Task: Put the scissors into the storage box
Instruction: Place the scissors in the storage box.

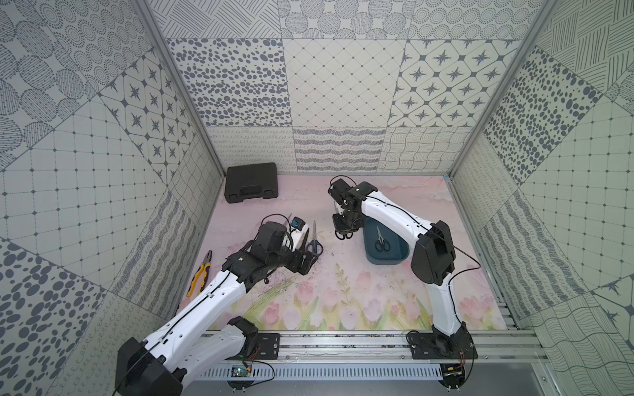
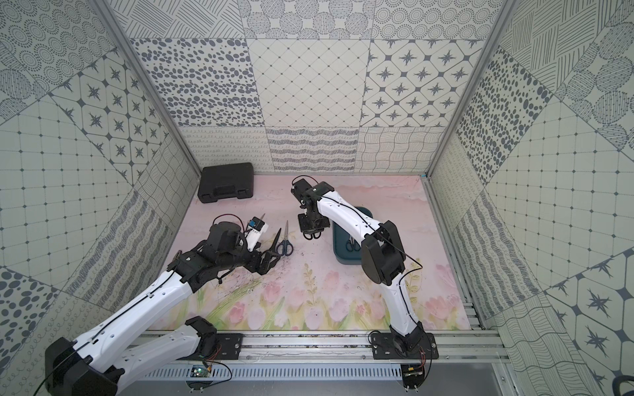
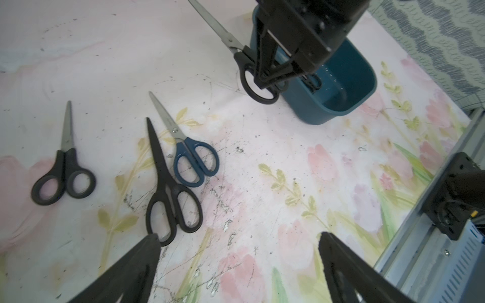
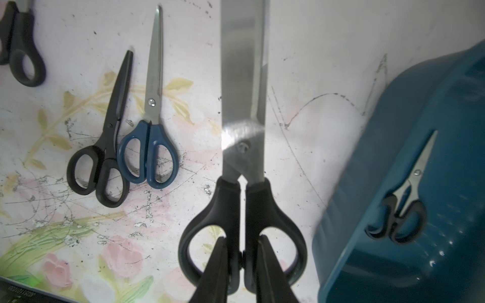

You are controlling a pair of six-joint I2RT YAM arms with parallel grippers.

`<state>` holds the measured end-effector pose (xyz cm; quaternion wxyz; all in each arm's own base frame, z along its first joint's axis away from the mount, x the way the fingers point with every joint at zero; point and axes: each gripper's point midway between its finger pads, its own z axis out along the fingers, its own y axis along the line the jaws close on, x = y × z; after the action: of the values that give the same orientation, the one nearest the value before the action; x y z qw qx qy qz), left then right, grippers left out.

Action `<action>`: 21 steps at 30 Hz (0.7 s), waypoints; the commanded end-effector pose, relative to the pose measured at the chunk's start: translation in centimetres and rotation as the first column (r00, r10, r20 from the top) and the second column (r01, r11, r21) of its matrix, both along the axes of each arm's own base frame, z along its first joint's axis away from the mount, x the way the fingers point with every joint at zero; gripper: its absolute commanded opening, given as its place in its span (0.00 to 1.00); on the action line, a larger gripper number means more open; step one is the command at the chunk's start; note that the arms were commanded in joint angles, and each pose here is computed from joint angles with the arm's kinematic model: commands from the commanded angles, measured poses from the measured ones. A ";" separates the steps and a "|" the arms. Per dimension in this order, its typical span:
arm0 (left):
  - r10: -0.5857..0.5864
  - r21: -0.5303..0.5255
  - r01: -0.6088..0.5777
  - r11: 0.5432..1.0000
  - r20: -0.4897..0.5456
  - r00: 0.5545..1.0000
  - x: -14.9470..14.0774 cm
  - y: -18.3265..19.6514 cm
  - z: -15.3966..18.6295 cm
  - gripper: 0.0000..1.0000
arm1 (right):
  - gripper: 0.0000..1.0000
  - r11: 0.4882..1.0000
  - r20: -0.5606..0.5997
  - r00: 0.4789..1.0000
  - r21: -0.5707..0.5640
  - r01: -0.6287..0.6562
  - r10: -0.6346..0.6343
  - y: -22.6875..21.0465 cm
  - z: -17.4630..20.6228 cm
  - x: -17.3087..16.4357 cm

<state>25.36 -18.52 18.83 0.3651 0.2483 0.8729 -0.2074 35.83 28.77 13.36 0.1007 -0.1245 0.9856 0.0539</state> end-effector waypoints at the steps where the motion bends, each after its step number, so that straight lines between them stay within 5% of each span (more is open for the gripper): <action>1: -0.107 -0.118 0.122 0.986 0.128 0.986 1.2 -6.3 4.5 0.99 | 0.00 0.998 0.086 0.995 -0.001 0.056 -0.056 -4.0 3.6 1.4; 14: -0.396 -0.218 0.424 0.879 0.165 0.904 -0.8 -16.2 5.0 1.00 | 0.00 0.979 -0.020 0.980 -0.045 0.198 -0.199 -14.2 -1.2 -0.5; 21: -0.393 -0.167 0.409 0.897 0.122 0.911 -0.9 -16.6 2.7 1.00 | 0.00 0.977 -0.093 0.974 -0.076 0.201 -0.207 -14.4 -5.7 -1.2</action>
<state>24.67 -33.53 20.78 0.3592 0.3816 0.7866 -0.3265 33.73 13.61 9.06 0.0435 -0.0178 0.9989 0.0042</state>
